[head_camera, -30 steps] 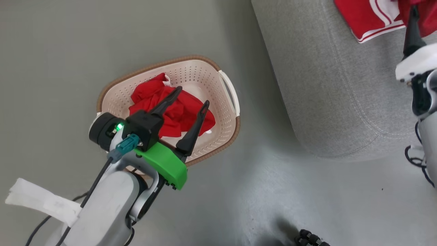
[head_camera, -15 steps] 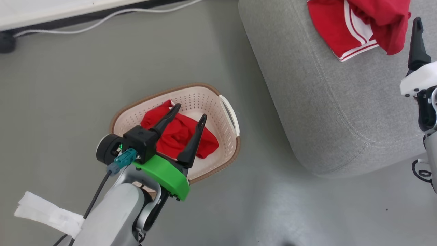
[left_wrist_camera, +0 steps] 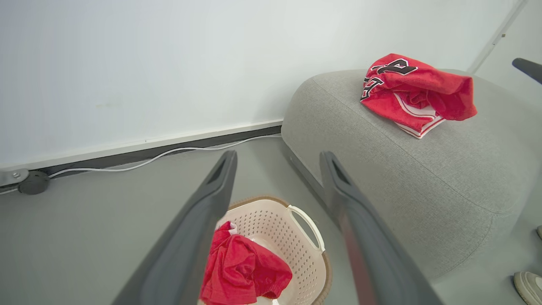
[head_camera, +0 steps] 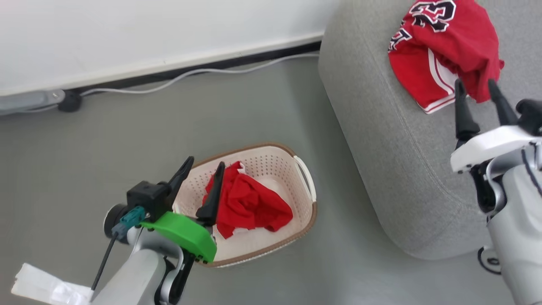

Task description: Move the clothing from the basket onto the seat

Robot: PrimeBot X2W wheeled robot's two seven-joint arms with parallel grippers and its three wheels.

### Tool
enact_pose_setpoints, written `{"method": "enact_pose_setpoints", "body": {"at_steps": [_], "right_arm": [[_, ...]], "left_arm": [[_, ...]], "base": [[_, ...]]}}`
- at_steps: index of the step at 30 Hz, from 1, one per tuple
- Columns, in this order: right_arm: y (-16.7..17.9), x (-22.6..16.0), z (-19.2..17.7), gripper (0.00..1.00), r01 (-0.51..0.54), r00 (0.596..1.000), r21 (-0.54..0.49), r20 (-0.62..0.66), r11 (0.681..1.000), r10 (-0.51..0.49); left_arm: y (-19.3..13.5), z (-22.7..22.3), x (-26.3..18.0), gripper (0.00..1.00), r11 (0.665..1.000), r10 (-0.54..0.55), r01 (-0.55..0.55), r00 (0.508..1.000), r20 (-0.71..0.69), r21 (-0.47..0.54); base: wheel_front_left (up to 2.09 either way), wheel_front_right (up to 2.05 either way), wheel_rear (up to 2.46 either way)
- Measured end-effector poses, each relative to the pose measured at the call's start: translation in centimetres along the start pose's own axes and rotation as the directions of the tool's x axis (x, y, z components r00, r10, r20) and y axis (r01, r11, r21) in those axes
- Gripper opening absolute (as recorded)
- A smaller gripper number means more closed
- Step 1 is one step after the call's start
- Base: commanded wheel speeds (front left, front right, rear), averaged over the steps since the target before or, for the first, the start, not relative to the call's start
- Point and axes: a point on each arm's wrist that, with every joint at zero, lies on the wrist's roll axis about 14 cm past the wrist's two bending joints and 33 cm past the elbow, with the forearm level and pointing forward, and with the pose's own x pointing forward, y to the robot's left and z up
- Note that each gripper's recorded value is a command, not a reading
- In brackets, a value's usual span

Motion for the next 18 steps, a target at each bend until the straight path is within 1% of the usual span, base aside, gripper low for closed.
{"method": "enact_pose_setpoints", "body": {"at_steps": [4,8,13,15,17,18], "right_arm": [[2.5,-1.3,-0.1,1.00,-0.054,0.999,0.037,0.009,0.998,0.054],[4.8,-2.5,0.2,1.00,-0.103,0.994,0.059,0.029,0.993,0.101],[7.9,-3.6,1.1,1.00,-0.175,0.983,0.049,0.064,0.983,0.171],[9.6,-4.1,1.3,1.00,-0.224,0.972,0.011,0.075,0.975,0.223],[10.6,-4.5,1.8,1.00,-0.236,0.968,0.010,0.091,0.972,0.235],[11.4,-4.9,2.1,1.00,-0.250,0.963,0.004,0.105,0.968,0.248]], "left_arm": [[1.5,0.2,-2.1,1.00,0.996,0.085,-0.085,0.996,0.005,0.001],[3.2,1.0,-4.3,1.00,0.984,0.181,-0.180,0.983,0.032,-0.011],[5.2,2.3,-7.1,1.00,0.960,0.278,-0.279,0.957,0.078,0.001],[6.1,2.8,-8.2,1.00,0.949,0.314,-0.316,0.945,0.096,0.004],[7.0,3.4,-9.4,1.00,0.935,0.353,-0.355,0.928,0.117,0.004],[7.7,3.8,-10.6,1.00,0.922,0.384,-0.388,0.913,0.134,0.000]], "base": [[0.00,0.00,0.00],[0.00,0.00,0.00],[0.00,0.00,0.00],[0.00,0.00,0.00],[0.00,0.00,0.00],[0.00,0.00,0.00]]}}
